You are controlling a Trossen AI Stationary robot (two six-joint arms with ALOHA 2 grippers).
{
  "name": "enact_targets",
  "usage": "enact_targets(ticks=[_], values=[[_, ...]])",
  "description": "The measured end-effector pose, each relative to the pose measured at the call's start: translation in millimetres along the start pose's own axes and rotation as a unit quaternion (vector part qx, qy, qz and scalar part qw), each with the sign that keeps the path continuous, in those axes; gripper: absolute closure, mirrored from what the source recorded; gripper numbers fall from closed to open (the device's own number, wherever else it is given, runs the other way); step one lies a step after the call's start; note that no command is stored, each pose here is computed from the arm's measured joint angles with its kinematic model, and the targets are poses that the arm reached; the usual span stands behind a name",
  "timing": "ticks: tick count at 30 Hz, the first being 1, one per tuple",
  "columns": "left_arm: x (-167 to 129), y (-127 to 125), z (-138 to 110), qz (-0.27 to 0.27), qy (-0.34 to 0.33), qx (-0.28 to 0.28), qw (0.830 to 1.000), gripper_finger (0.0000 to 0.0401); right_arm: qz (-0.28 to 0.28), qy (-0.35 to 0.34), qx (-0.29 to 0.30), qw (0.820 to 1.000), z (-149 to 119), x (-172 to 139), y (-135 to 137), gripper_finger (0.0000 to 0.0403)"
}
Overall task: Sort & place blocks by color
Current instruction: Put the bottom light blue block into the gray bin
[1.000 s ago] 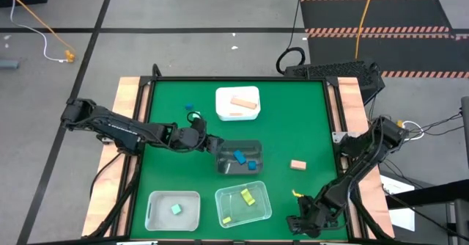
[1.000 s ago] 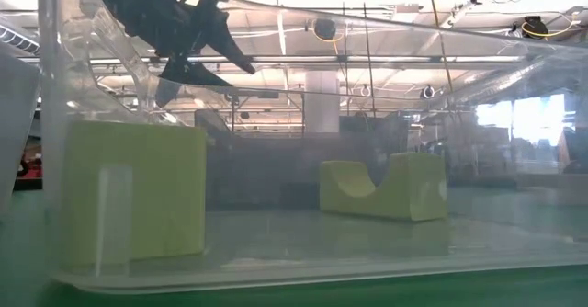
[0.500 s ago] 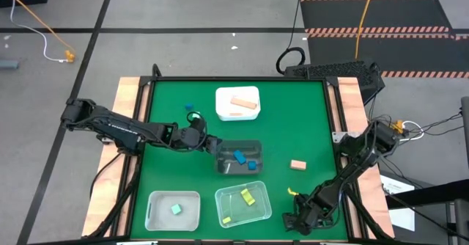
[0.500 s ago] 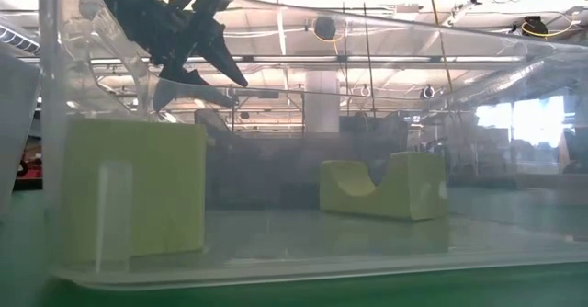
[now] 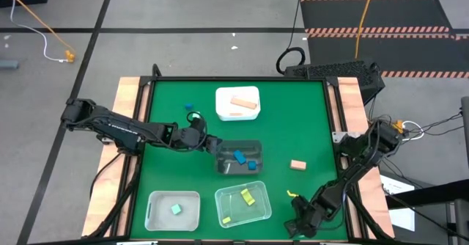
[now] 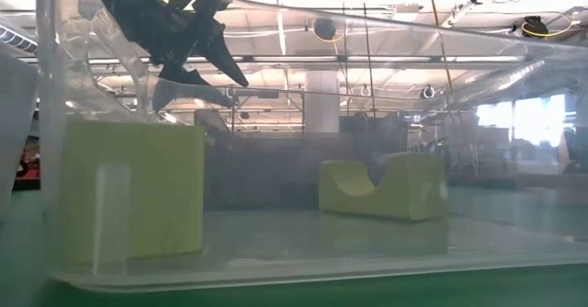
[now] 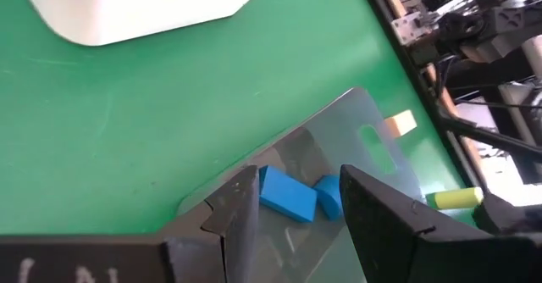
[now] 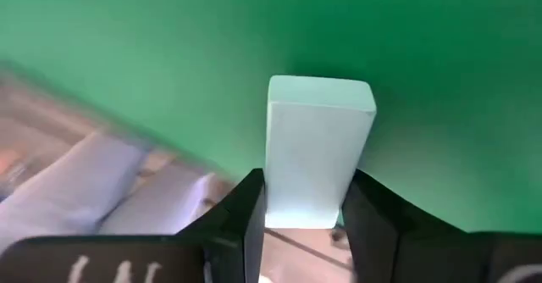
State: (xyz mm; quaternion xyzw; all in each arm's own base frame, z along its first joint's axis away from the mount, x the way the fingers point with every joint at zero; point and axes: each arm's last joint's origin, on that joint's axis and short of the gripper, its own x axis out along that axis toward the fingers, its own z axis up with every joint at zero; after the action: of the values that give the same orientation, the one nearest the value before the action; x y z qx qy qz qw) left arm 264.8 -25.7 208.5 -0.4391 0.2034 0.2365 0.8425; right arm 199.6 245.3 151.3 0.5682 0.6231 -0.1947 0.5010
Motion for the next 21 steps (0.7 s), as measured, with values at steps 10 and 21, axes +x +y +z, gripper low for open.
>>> enact_targets(ticks=[10,21], values=[[-3,-20,7,-0.114,-0.014,-0.015,0.993,0.0235,0.199,-0.107,-0.124,0.966,-10,-70,19,0.0294],[-21,-54,19,-0.292,-0.093,-0.029,0.951,0.0235,0.286,-0.414,-0.259,0.824,31,-144,44,0.0294]])
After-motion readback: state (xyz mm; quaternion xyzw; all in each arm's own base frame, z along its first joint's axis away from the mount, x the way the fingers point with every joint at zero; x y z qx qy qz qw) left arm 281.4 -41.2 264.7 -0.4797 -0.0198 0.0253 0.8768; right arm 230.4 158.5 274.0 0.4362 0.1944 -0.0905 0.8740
